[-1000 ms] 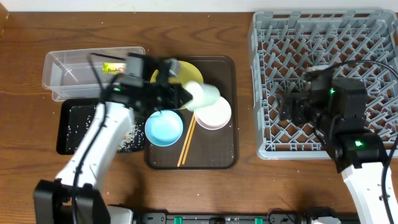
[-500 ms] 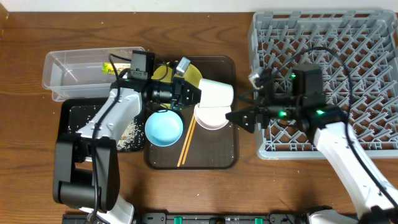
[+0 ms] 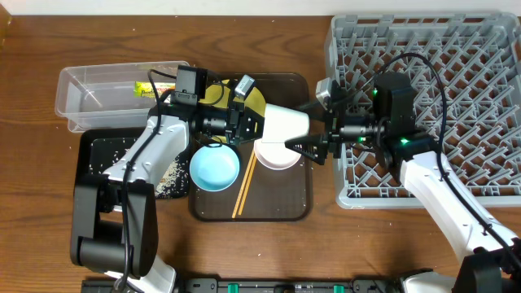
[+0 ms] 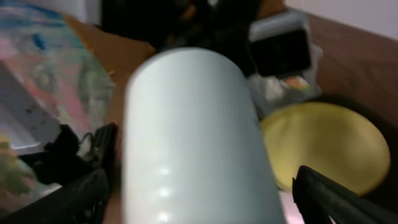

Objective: Sort waste into correct bins and load items into the dishwasher rack
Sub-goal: 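Hand the white cup from the left gripper to the right gripper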

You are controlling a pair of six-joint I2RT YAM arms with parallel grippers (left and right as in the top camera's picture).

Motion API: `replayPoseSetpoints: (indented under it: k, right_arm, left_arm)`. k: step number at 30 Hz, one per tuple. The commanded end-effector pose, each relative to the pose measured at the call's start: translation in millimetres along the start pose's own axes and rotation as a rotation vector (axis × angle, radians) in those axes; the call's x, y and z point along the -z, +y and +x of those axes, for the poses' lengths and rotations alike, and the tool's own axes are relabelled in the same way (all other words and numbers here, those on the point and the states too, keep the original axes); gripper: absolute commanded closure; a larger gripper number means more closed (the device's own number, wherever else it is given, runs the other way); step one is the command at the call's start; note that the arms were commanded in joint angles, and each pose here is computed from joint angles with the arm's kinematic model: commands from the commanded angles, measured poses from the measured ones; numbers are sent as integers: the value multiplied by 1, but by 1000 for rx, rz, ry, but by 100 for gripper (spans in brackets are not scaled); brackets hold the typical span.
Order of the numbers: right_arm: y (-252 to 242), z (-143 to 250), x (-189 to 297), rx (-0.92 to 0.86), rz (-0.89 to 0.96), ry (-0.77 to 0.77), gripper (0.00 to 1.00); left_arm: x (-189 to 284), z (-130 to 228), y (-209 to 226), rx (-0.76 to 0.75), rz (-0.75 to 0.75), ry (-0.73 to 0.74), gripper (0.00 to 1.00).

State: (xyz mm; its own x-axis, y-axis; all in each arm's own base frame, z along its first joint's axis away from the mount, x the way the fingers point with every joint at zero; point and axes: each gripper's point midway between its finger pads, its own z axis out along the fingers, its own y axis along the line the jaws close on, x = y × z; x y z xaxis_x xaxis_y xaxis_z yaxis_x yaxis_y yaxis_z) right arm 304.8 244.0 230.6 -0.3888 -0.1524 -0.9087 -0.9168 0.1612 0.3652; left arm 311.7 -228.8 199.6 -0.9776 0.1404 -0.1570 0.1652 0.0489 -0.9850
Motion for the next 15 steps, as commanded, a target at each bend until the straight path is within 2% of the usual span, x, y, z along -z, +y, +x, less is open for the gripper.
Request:
replayPoseSetpoints:
  k: [1, 3, 5, 13, 15]
  right_arm:
    - [17, -8, -2, 37, -95, -16, 13]
    - [17, -8, -2, 36, -95, -16, 20]
    - [17, -8, -2, 36, -95, -16, 20]
    - [17, -8, -2, 36, -95, -16, 36]
    - [17, -8, -2, 36, -95, -16, 37]
  left_arm:
    - [0, 0, -9, -18, 27, 11, 94]
    - [0, 0, -9, -18, 27, 11, 94]
    - [0, 0, -9, -18, 27, 11, 94]
    - [0, 0, -9, -15, 27, 11, 94]
    - [0, 0, -9, -15, 27, 11, 94]
